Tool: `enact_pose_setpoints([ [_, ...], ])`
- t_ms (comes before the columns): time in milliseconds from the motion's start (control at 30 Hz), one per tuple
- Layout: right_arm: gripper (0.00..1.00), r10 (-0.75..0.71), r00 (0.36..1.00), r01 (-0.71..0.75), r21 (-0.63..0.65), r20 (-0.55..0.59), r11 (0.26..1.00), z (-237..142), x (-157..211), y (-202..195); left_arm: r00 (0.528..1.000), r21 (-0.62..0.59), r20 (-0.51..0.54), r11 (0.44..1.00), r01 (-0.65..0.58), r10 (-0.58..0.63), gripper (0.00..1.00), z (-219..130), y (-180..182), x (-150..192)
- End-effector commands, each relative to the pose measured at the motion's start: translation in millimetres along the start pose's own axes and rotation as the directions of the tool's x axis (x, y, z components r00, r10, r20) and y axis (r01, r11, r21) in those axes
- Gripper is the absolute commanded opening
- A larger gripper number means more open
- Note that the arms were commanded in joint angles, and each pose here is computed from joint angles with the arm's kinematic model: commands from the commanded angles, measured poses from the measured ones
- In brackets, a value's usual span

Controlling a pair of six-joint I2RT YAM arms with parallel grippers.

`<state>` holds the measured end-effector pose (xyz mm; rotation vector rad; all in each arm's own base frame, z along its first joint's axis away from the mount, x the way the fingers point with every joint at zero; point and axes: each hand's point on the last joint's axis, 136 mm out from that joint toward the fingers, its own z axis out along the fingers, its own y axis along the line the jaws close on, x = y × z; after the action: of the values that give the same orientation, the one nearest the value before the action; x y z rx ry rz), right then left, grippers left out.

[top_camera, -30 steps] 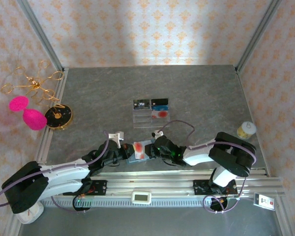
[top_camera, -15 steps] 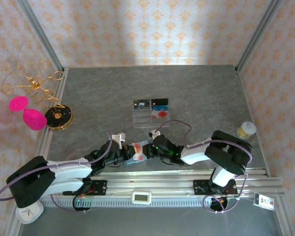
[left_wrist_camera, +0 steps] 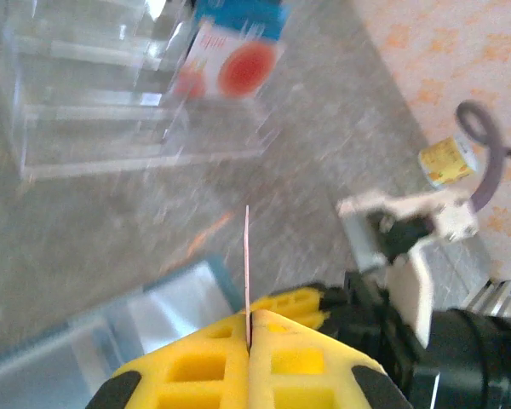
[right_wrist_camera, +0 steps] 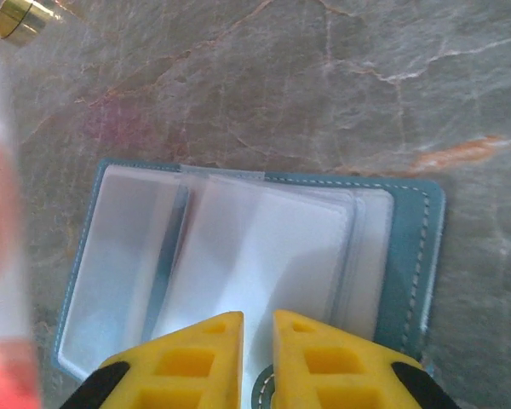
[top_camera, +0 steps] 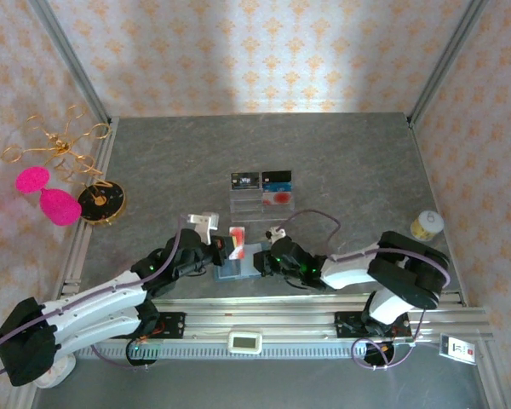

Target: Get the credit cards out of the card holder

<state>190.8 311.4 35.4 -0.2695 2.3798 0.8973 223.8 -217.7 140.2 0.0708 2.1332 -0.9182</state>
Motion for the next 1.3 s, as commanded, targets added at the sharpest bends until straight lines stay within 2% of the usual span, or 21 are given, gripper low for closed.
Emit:
enact_pose_setpoints([
  [0,0.19,-0.074,0.996,0.069,0.09,0.057,0.994,-17.6,-10.7,-14.7,0.978,0.046,0.01,0.977,-0.208,0.207,0.0,-0.9,-17.0,-21.5],
  [100,0.19,-0.091,0.989,0.076,0.126,0.117,0.989,-36.5,-26.1,-16.9,0.955,0.112,0.013,0.948,-0.297,0.297,0.0,1.2,-33.8,-39.0],
  [333,0.21,-0.033,0.971,-0.013,0.19,0.236,0.982,-83.5,-39.5,-39.7,0.871,0.291,0.009,0.832,-0.472,0.491,0.0,20.6,-85.7,-77.7],
  [433,0.22,-0.015,0.97,-0.037,0.209,0.242,0.977,-94.3,-35.5,-49.4,0.793,0.294,-0.064,0.771,-0.565,0.605,0.0,39.2,-91.6,-88.9],
  [633,0.22,0.022,0.972,-0.075,0.22,0.235,0.973,-103.4,-24.2,-62.9,0.575,0.345,-0.204,0.608,-0.715,0.792,0.0,75.9,-96.5,-109.8],
  [767,0.22,0.027,0.976,-0.08,0.244,0.214,0.966,-104.3,-18.1,-69.9,0.457,0.428,-0.296,0.544,-0.722,0.839,0.0,102.2,-91.4,-106.5],
  [900,0.23,0.021,0.98,-0.075,0.274,0.196,0.959,-104.1,-18.4,-73.7,0.368,0.458,-0.392,0.526,-0.717,0.843,0.0,128.4,-74.3,-101.1],
  [1033,0.23,0.019,0.984,-0.073,0.309,0.176,0.948,-102.5,-19.8,-79.8,0.316,0.49,-0.409,0.498,-0.715,0.856,0.0,140.5,-68.3,-91.5],
  [1200,0.23,0.021,0.984,-0.079,0.325,0.179,0.942,-101.8,-22.6,-84.4,0.231,0.459,-0.445,0.441,-0.771,0.865,0.0,158.8,-64.3,-80.8],
  [1267,0.23,0.019,0.984,-0.078,0.339,0.174,0.938,-100.9,-22.3,-87.9,0.226,0.458,-0.455,0.444,-0.77,0.861,0.0,164.5,-65.5,-76.4],
])
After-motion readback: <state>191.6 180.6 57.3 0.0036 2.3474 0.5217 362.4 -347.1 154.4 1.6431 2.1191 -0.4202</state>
